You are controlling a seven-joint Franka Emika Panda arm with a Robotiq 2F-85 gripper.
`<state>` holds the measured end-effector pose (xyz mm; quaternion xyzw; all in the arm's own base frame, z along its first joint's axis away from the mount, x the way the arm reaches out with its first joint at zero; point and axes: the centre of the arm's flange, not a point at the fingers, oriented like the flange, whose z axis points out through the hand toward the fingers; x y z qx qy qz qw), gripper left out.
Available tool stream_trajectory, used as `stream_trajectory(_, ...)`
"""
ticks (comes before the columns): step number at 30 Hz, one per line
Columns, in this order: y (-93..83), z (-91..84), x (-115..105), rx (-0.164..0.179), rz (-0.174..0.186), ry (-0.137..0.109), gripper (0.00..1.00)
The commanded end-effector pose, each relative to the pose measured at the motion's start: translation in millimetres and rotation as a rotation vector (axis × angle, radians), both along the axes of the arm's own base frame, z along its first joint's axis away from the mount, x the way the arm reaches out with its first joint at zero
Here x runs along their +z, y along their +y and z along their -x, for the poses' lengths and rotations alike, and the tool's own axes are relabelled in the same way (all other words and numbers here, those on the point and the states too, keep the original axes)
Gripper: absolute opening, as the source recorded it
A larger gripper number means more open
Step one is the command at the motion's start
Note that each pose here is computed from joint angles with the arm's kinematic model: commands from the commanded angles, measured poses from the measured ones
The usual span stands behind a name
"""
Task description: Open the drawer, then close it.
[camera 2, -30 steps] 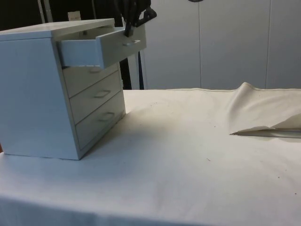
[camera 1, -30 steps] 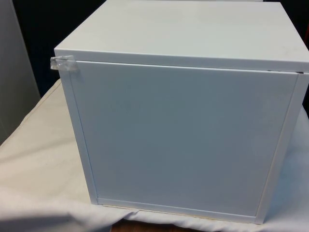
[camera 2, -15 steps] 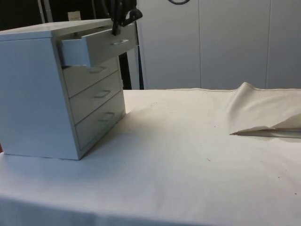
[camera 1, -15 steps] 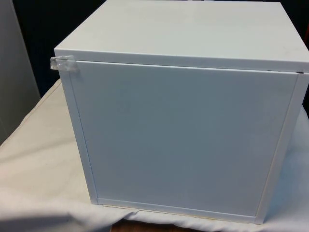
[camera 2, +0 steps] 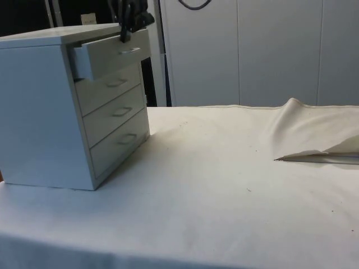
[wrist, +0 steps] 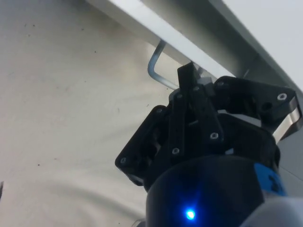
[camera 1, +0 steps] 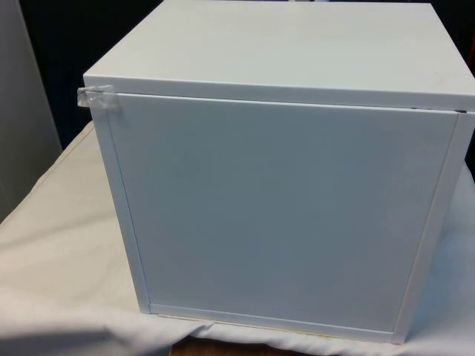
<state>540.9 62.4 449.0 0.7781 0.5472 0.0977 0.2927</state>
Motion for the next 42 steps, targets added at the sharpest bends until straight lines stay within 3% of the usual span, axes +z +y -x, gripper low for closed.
stream_trajectory(1,-0.1,-2.2,-0.2,-0.003,0.001,-0.001,0.00)
stream_trajectory(2,-1.6,-9.8,-0.5,-0.004,0.002,-0.016,0.00)
stream_trajectory(8,-0.2,-23.6,-1.8,-0.018,0.005,-0.028,0.00)
stream_trajectory(9,1.7,-18.6,-2.1,-0.020,0.006,-0.014,0.00)
stream_trajectory(10,0.2,-25.9,-1.7,-0.022,0.005,-0.029,0.00)
stream_trajectory(17,1.8,-39.5,-0.8,-0.039,0.008,-0.046,0.00)
stream_trajectory(18,3.3,-37.7,-2.7,-0.042,0.010,-0.035,0.00)
stream_trajectory(20,1.1,-39.9,0.1,-0.044,0.008,-0.049,0.00)
stream_trajectory(25,3.1,-31.4,4.7,-0.045,0.004,-0.055,0.00)
stream_trajectory(26,3.4,-33.9,2.9,-0.046,0.001,-0.044,0.00)
stream_trajectory(27,3.6,-29.3,5.4,-0.045,0.003,-0.055,0.00)
stream_trajectory(32,6.7,-14.4,6.0,-0.042,-0.009,-0.055,0.00)
stream_trajectory(33,6.2,-18.0,3.9,-0.043,-0.017,-0.042,0.00)
stream_trajectory(34,7.7,-11.5,5.8,-0.041,-0.011,-0.054,0.00)
stream_trajectory(41,12.7,13.2,6.0,-0.039,-0.026,-0.060,0.00)
stream_trajectory(42,11.7,10.5,3.9,-0.040,-0.033,-0.048,0.00)
